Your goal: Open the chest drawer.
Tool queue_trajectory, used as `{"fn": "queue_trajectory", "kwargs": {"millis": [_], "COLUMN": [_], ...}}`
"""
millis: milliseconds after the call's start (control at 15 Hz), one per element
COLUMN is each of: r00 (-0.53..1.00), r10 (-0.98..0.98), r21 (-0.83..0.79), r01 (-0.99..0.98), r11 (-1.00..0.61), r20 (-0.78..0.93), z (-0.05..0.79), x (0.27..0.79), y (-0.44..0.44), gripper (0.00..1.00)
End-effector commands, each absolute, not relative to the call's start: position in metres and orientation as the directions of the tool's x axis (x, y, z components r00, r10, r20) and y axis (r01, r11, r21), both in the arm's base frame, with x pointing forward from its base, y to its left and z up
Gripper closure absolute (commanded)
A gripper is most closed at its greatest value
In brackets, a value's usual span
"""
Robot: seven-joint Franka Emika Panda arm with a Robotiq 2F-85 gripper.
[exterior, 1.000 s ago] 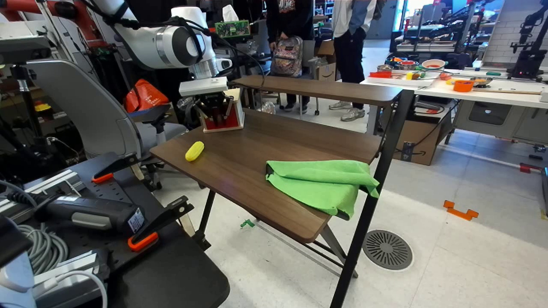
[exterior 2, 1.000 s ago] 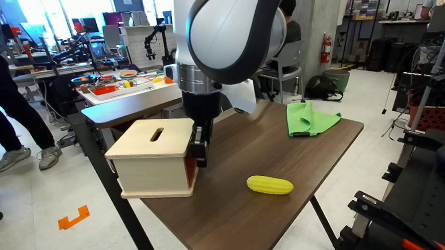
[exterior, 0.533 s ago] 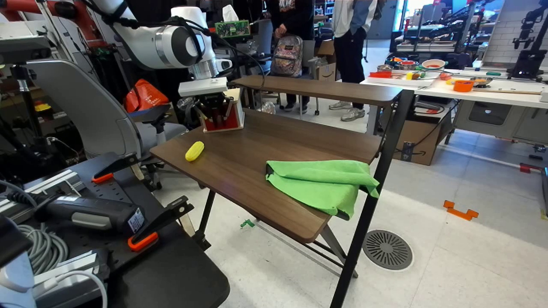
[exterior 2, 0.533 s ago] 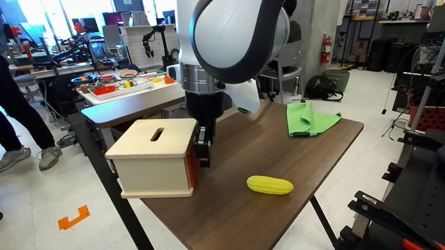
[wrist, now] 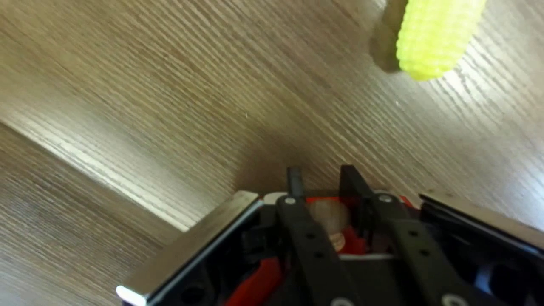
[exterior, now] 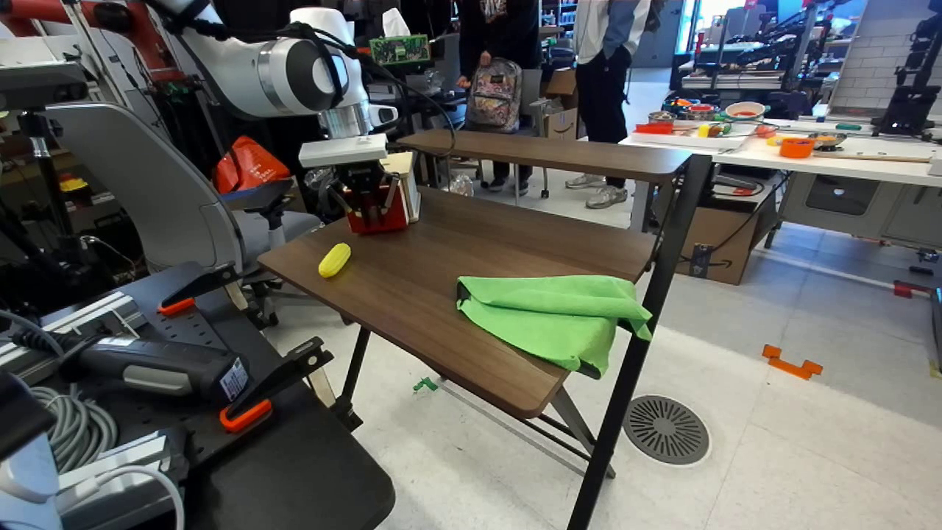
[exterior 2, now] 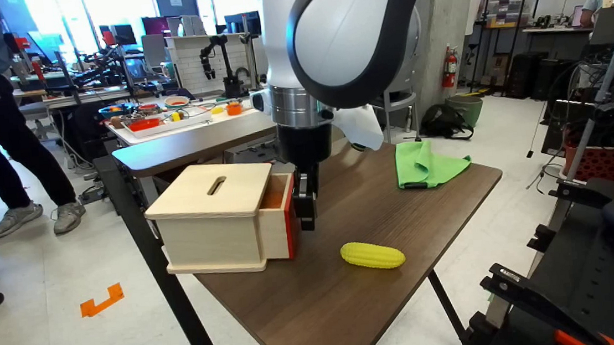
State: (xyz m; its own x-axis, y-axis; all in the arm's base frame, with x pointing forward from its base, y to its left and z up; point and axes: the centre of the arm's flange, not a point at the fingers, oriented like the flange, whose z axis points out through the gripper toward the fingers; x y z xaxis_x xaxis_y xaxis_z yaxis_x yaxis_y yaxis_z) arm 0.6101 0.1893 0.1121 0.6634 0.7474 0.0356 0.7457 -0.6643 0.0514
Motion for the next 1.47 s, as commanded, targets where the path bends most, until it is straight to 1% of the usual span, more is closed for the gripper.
{"fn": "queue_trajectory", "kwargs": {"millis": [0,200,267,333,400,467,800,867,933,1133,1400], "r00": [0.671,0.676,0.681,0.683,0.682,0.683,0.683,0.685,0.687,0.705,0.767], "r10": [0.741,0.736,0.732,0.73,0.73,0.729,0.726,0.723,0.72,0.702,0.639], "r21": [0.045,0.038,0.03,0.031,0.028,0.025,0.02,0.017,0.021,0.033,0.041], "r01": [0.741,0.736,0.733,0.731,0.731,0.731,0.729,0.727,0.725,0.708,0.641], "r11": [-0.67,-0.676,-0.68,-0.682,-0.682,-0.682,-0.684,-0.687,-0.689,-0.706,-0.766], "r20": [-0.005,-0.017,-0.024,-0.03,-0.037,-0.045,-0.08,-0.09,-0.098,-0.101,-0.049], "z": [0.125,0.124,0.123,0.123,0.122,0.122,0.123,0.125,0.132,0.165,0.227], "x": [0.595,0.592,0.591,0.591,0.59,0.589,0.586,0.585,0.584,0.576,0.572], "y": [0.174,0.168,0.167,0.167,0.166,0.165,0.164,0.165,0.166,0.17,0.182], "gripper": [0.93,0.93,0.78,0.48,0.47,0.42,0.04,0.01,0.0,0.0,0.0]}}
